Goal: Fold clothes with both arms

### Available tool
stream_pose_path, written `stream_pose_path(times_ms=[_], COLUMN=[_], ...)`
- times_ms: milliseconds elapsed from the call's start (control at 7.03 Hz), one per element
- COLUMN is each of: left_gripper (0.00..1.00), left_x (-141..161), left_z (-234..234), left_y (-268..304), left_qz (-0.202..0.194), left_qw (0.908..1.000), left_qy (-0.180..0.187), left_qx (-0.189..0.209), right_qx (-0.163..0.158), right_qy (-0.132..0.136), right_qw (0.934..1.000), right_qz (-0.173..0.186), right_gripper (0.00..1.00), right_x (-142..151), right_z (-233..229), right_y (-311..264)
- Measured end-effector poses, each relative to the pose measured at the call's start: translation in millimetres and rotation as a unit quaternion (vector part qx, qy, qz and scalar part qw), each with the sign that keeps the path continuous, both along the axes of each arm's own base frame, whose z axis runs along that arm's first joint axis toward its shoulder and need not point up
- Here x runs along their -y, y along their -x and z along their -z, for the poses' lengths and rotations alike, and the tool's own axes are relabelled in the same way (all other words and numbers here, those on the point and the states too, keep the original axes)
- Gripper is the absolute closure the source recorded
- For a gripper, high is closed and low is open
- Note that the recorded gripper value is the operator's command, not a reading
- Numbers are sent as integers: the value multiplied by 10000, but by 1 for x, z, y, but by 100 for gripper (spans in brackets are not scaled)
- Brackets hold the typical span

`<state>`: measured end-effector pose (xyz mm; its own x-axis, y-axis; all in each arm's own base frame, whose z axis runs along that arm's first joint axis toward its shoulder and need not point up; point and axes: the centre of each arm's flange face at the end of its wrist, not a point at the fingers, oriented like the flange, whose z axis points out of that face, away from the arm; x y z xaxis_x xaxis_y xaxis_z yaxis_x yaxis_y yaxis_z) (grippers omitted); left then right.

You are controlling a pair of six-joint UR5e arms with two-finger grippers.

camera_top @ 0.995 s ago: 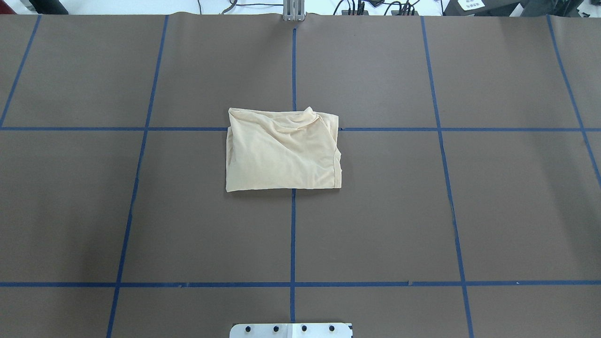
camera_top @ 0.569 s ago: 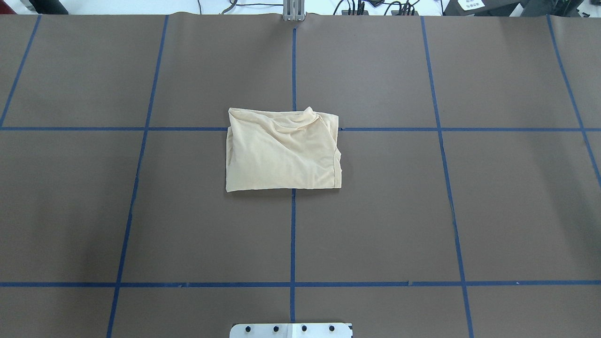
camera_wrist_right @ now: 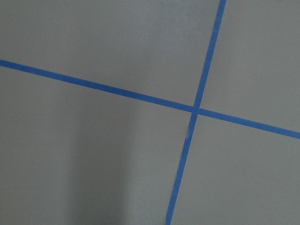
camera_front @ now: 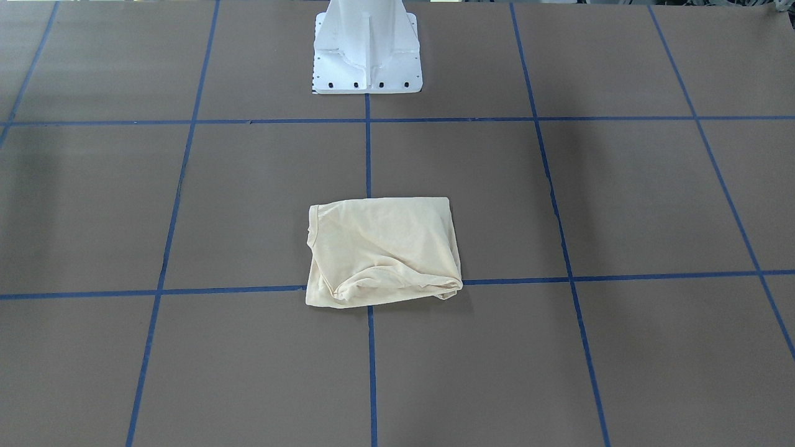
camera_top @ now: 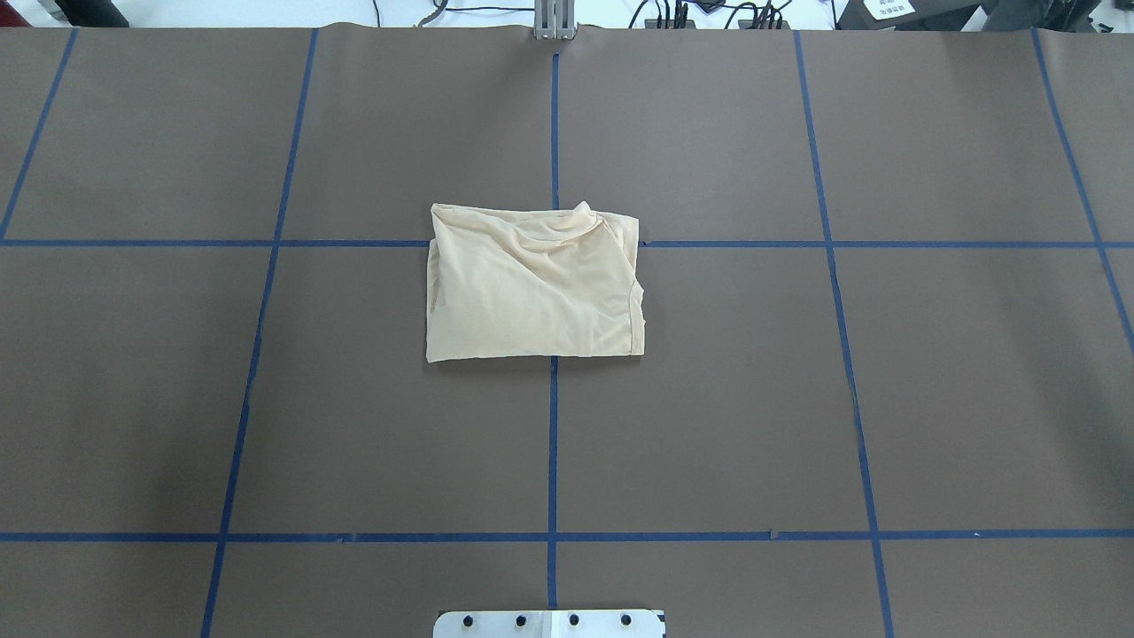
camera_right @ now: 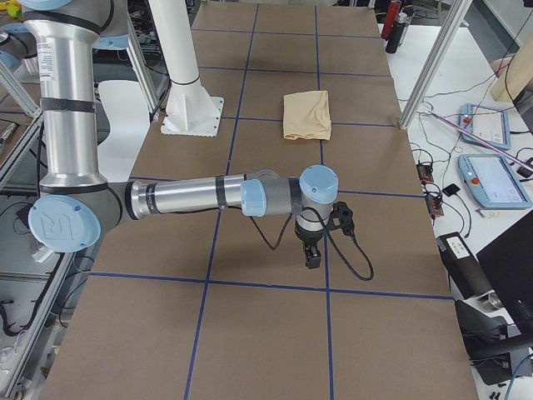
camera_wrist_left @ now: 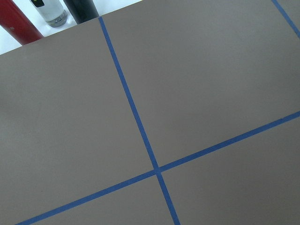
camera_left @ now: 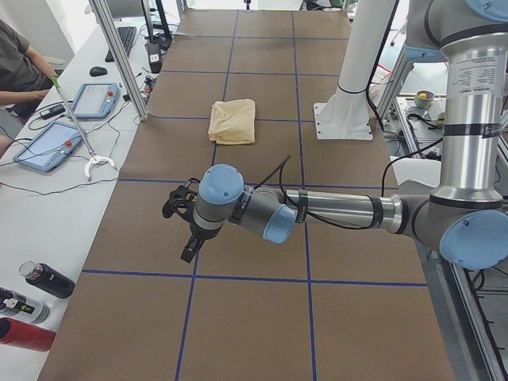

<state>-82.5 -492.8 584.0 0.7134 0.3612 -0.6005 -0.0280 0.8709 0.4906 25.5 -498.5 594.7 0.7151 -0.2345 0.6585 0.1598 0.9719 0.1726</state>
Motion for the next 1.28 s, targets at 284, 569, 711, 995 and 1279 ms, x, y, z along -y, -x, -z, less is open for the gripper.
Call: stream_pose_path(times_ms=[284, 569, 711, 995, 1279], left_gripper=[1, 1, 1, 1, 1], left_x=[-1, 0, 2, 3, 3], left_z=[-4, -12, -12, -9, -7], left_y=[0, 0, 0, -1, -1], left_qz=[-11, -5, 9, 13, 9], left_qw=[10000, 10000, 10000, 10000, 10000], left_qy=[27, 89, 90, 67, 52], left_qx=[-5, -2, 3, -6, -16], right_qx=[24, 23, 26, 37, 42], right_qy=[-6, -3, 10, 8, -15], right_qw=[10000, 9999, 9999, 9998, 9998], right_qz=[64, 135, 157, 181, 182], right_gripper=[0, 0, 0, 0, 0], right_x=[4, 8, 8, 8, 9], right_z=[3, 7, 7, 7, 10], right_y=[8, 18, 21, 24, 25])
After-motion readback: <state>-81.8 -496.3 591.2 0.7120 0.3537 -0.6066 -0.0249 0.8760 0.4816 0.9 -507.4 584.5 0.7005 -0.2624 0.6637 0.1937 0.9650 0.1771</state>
